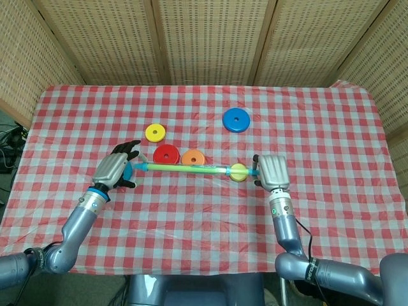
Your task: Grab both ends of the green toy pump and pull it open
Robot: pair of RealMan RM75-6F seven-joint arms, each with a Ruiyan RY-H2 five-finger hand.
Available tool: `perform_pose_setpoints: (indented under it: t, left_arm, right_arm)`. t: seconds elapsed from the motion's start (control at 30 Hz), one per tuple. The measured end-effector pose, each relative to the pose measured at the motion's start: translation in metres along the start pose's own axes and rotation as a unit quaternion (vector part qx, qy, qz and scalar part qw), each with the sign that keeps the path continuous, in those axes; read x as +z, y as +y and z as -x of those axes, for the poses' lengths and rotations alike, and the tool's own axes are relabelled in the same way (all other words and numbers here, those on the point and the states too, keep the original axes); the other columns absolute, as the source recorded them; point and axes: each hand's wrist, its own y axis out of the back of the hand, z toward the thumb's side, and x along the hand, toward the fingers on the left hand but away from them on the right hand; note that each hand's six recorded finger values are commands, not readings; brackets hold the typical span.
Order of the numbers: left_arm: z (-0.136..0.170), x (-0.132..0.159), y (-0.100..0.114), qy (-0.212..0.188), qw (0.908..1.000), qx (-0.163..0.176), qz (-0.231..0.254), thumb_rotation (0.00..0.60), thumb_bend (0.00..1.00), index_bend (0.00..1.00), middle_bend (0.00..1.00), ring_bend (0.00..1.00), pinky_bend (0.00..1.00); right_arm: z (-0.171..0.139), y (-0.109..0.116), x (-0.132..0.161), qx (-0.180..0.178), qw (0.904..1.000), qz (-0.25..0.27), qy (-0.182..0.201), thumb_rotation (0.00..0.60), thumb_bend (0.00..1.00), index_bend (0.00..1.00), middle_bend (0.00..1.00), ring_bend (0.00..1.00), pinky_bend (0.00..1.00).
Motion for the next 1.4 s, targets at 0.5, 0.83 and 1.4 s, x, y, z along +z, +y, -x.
perform_pose_setpoints:
  t: [0.5, 0.83, 1.4]
  left_arm:
    - [-0.007, 0.009, -0.007, 0.001, 0.9998, 0.000, -0.021, 0.600, 0.30, 0.36, 0.00, 0.00, 0.00]
    - [-0.009, 0.014, -0.012, 0.001, 0.9997, 0.000, -0.023, 0.600, 0.30, 0.40, 0.00, 0.00, 0.00]
    - [-0.007, 0.017, -0.017, 0.004, 0.9997, 0.008, -0.024, 0.600, 0.44, 0.45, 0.00, 0.00, 0.00]
  right_arm:
    - [-0.003, 0.001, -0.002, 0.004, 1.0000, 0.002, 0.000, 0.600, 0.58, 0.75, 1.00, 1.00, 0.92]
    - [-0.005, 0.003, -0.006, 0.002, 1.0000, -0.001, -0.003, 0.600, 0.59, 0.76, 1.00, 1.00, 0.92]
    - [-0.007, 0.002, -0.016, 0.005, 1.0000, 0.000, -0.006, 0.600, 0.59, 0.76, 1.00, 1.00, 0.92]
